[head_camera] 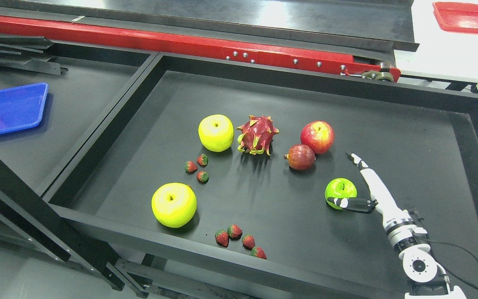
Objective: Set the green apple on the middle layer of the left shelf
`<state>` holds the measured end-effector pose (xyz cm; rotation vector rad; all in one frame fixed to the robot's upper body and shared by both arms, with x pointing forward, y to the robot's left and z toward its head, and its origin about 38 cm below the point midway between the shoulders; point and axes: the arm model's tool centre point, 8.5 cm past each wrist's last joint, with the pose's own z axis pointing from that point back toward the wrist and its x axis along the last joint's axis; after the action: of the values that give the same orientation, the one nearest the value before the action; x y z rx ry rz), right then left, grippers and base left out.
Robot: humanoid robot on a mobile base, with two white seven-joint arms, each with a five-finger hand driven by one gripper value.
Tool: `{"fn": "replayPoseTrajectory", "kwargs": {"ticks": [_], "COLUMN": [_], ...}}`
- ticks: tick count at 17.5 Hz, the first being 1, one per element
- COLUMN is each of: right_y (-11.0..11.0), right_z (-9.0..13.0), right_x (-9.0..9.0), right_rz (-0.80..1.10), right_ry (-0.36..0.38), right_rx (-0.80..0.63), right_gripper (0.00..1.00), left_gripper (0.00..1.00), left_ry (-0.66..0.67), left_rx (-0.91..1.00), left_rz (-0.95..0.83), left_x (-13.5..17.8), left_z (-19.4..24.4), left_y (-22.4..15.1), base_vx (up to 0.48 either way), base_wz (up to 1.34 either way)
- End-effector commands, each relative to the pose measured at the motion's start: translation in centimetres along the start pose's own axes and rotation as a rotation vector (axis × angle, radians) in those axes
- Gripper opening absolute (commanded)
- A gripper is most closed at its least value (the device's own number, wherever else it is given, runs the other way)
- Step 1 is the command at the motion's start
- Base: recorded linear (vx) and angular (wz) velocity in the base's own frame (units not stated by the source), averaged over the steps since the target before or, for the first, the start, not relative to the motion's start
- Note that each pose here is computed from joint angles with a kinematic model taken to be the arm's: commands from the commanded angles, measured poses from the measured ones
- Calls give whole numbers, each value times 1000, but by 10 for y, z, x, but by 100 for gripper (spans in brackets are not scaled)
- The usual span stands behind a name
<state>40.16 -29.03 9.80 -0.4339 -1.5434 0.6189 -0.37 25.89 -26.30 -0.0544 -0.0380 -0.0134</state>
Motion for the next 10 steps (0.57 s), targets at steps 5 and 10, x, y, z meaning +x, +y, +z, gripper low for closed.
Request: {"fn": "replayPoseTrajectory", "kwargs": {"ticks": [5, 10], "right_y": [-51, -27], "right_z": [23, 42], "right_x": [22, 30], "right_rz": [-416, -430], "right_ry": [-121, -227], "right_rx": [-274, -264], "right_gripper": [100, 100], "left_gripper": [100, 100], "left_ry": [1, 0], "left_rx": [18, 17], "left_rz": [-1, -1], "left_x": [0, 0], "left_z": [2, 2], "left_y": [11, 11], "base_vx": [0, 0], "base_wz": [0, 0]}}
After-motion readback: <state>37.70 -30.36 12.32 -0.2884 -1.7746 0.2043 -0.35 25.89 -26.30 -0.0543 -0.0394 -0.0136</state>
